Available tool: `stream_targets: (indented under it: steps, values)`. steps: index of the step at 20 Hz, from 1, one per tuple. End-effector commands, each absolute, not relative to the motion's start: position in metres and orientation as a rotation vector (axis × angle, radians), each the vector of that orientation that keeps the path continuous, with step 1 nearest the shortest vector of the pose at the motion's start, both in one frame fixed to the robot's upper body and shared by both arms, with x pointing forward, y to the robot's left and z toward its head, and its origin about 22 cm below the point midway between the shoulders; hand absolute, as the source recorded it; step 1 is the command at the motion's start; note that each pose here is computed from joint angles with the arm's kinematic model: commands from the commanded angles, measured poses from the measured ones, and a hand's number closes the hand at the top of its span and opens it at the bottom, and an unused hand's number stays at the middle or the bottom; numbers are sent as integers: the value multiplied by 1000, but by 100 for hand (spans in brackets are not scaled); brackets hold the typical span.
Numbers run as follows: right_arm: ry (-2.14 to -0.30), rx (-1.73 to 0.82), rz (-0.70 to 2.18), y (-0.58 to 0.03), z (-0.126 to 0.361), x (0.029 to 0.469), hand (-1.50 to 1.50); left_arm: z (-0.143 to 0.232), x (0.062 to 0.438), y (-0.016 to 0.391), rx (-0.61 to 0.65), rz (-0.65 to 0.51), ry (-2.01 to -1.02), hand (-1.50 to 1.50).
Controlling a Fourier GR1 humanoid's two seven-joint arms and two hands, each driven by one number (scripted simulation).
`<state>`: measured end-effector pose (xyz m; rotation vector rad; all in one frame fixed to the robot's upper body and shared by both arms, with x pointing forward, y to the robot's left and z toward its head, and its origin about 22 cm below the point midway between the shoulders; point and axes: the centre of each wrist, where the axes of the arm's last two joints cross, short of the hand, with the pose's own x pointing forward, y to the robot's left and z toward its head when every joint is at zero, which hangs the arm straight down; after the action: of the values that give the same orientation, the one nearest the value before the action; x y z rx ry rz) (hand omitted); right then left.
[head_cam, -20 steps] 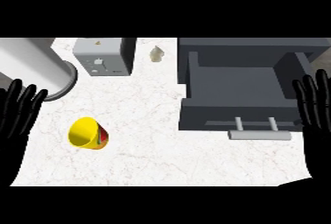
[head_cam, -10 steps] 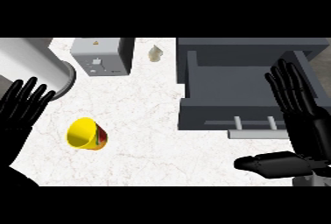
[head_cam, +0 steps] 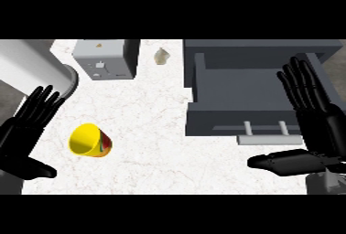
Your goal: Pick up the cup, place it into the drawer and close the drawer
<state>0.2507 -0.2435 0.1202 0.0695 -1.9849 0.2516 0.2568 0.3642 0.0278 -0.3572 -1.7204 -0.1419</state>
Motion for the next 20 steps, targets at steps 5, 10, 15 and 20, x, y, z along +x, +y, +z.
stream_targets:
  steps: [5, 10, 15, 20]
  values:
    - [-1986, 77, 262, -251, 120, 272, -150, -36, 257, 384, -278, -143, -1646, -150]
    - [-1998, 57, 240, -251, 139, 269, -150, -66, 252, 386, -254, -147, -1629, -150]
    - [-1998, 94, 250, -240, 130, 272, -150, -91, 255, 395, -232, -134, -1607, -150]
    - [-2005, 64, 273, -259, 146, 274, -150, -107, 253, 400, -199, -112, -1604, -150]
